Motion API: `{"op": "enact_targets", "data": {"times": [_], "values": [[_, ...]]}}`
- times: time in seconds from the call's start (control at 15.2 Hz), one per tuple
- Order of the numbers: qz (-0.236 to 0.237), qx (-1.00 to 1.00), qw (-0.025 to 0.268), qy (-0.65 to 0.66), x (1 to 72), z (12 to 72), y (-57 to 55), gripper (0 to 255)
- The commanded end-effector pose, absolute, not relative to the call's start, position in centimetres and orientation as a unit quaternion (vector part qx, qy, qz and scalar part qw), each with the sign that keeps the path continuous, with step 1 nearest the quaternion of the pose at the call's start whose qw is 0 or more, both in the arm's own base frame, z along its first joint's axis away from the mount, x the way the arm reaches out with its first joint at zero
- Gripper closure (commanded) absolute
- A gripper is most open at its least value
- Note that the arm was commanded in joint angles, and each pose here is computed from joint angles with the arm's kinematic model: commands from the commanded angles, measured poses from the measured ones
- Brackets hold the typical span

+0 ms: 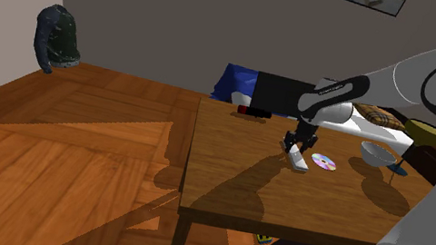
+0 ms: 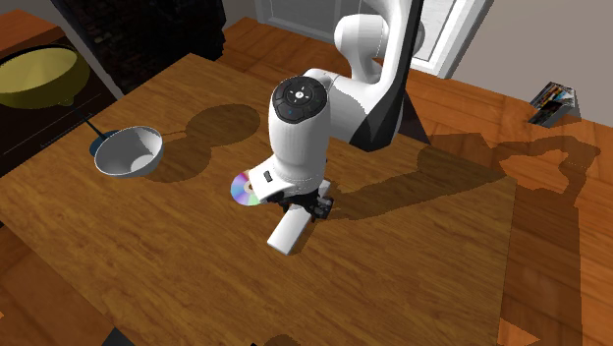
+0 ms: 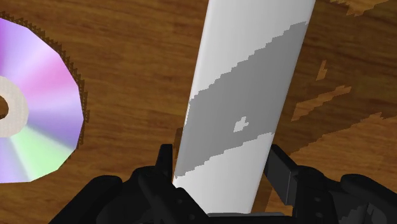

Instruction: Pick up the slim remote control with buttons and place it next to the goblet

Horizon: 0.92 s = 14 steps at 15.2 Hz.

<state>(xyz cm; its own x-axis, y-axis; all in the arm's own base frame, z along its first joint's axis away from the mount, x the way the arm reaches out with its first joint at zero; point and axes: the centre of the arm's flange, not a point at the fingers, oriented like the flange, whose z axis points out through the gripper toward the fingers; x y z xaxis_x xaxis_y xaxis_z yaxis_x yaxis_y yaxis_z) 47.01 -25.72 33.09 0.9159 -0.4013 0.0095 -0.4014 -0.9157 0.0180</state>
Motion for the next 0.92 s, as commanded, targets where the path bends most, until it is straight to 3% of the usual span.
{"op": "enact_targets", "data": {"times": [0.0,0.86], "values": [[0.002,0.979,0.01,-0.205,47.0,33.1,-25.7,255],[0.003,0.979,0.01,-0.205,47.0,38.3,-25.7,255]]}}
